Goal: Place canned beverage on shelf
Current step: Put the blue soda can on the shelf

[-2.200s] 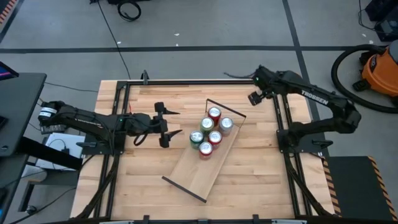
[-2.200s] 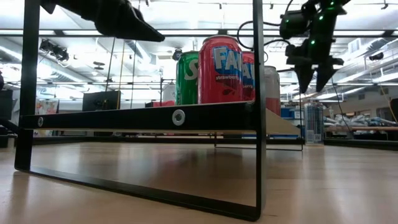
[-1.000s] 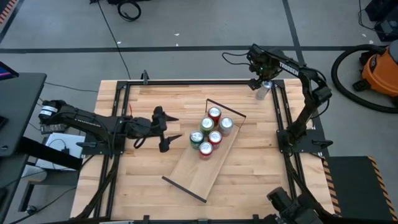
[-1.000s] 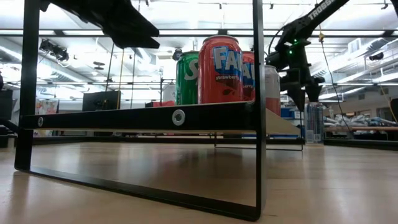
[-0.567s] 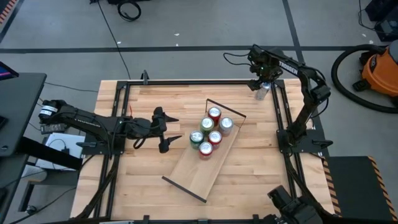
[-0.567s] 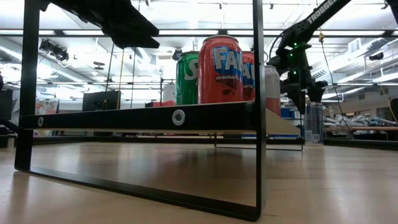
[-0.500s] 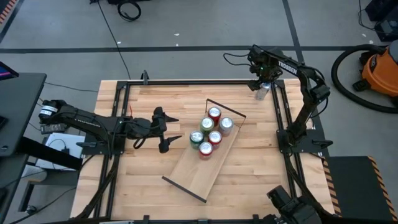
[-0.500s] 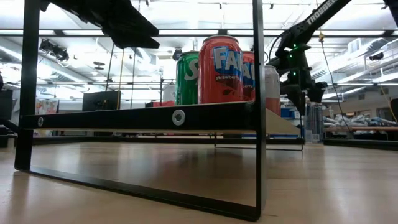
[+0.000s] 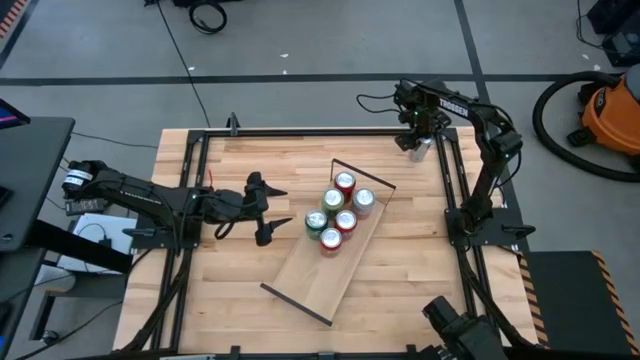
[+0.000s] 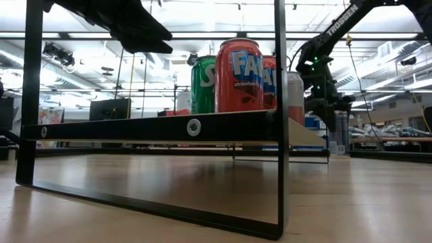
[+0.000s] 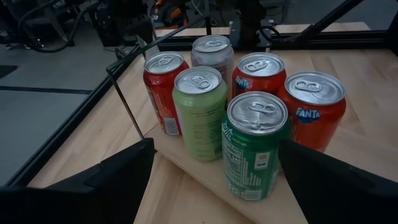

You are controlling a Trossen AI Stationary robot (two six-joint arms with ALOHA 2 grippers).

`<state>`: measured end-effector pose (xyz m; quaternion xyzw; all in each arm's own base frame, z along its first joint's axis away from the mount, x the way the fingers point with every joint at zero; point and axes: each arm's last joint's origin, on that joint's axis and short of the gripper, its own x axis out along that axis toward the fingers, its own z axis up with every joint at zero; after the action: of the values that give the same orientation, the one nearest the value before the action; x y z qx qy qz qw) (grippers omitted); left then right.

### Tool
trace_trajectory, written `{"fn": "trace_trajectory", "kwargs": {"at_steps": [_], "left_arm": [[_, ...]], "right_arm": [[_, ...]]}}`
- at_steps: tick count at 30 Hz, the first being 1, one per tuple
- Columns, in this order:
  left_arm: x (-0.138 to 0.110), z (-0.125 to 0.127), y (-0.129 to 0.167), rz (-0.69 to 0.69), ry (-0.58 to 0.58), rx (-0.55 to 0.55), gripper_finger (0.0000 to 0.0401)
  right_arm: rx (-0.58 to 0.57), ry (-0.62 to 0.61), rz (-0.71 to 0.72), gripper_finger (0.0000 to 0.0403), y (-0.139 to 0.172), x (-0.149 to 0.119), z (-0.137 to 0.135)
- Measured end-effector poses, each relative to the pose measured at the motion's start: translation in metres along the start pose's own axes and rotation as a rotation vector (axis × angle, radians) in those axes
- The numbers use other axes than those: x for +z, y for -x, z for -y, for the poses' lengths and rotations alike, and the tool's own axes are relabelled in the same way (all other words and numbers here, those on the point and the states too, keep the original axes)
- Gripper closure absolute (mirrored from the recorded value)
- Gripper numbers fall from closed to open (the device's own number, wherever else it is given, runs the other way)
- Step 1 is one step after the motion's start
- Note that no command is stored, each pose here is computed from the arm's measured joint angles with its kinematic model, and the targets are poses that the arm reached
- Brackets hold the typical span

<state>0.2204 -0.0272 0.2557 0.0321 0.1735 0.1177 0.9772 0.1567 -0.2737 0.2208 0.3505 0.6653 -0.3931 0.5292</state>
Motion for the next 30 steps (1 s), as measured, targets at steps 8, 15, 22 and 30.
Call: {"fn": "trace_trajectory", "kwargs": {"at_steps": [8,15,22,30], "left_arm": [[0.000,0.000,0.000,-0.001,-0.001,0.000,0.0046],[0.000,0.000,0.000,0.000,-0.001,0.000,0.0046],[0.000,0.000,0.000,0.001,0.001,0.000,0.0046],[0.002,0.000,0.000,0.016,0.014,-0.001,0.0046]], "right_arm": [[0.005,0.009,-0.004,0.0157,0.000,0.000,-0.001],[-0.004,0.055,0.006,0.0153,0.005,-0.004,-0.008],[0.003,0.108,0.013,0.0154,0.020,-0.019,-0.021],[0.016,0.163,0.011,0.0153,0.045,-0.052,-0.050]]}}
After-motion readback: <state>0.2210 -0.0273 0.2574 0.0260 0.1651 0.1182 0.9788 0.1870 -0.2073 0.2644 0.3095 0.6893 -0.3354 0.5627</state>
